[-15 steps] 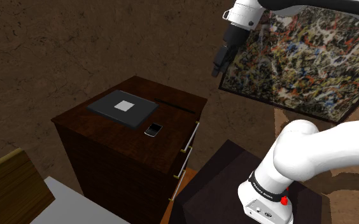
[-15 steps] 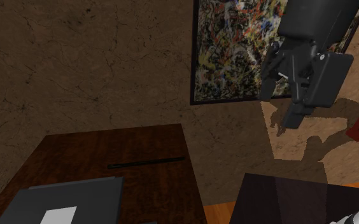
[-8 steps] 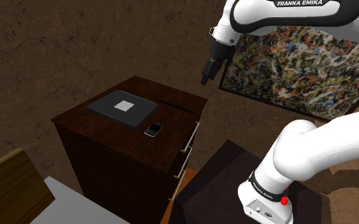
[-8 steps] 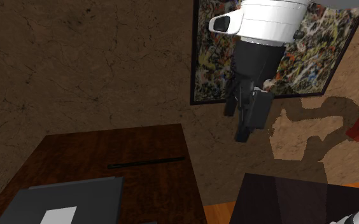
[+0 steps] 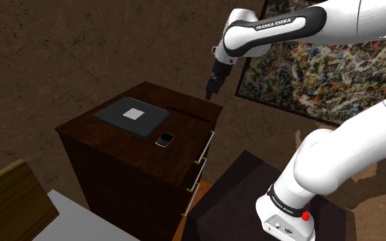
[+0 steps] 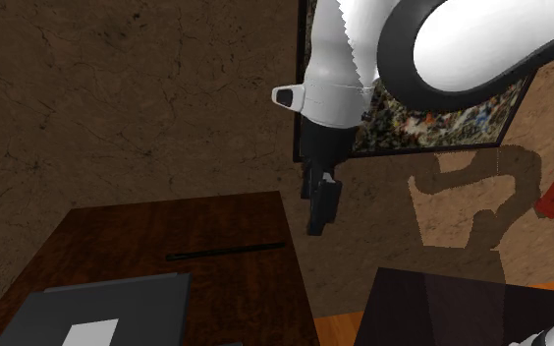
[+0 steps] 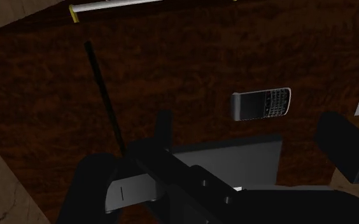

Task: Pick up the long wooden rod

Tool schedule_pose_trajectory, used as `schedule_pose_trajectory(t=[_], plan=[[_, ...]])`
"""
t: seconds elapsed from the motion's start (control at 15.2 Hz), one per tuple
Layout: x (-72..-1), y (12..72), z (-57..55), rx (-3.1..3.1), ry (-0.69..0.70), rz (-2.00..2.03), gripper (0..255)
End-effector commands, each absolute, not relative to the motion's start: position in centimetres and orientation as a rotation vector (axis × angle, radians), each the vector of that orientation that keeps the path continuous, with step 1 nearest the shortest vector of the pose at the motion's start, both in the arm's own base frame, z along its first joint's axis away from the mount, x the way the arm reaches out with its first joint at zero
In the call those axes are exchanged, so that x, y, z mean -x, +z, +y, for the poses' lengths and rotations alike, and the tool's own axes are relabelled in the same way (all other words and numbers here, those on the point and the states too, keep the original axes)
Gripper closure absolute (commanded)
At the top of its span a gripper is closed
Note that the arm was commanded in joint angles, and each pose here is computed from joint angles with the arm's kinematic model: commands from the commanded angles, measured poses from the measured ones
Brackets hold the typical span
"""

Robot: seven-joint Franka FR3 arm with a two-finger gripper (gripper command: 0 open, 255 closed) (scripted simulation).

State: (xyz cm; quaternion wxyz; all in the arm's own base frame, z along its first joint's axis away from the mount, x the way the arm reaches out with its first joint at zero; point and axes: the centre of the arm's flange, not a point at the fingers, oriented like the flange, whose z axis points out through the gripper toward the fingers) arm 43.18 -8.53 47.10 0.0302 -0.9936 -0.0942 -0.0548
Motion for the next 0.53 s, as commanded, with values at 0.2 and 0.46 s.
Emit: schedule_pose_trajectory(t=[0.2, 0.46], plan=[[-47.4, 42.8, -11.0, 3.070, -0.170, -0.333, 0], [-50.7, 39.2, -12.8, 3.075, -0.169, -0.366, 0]])
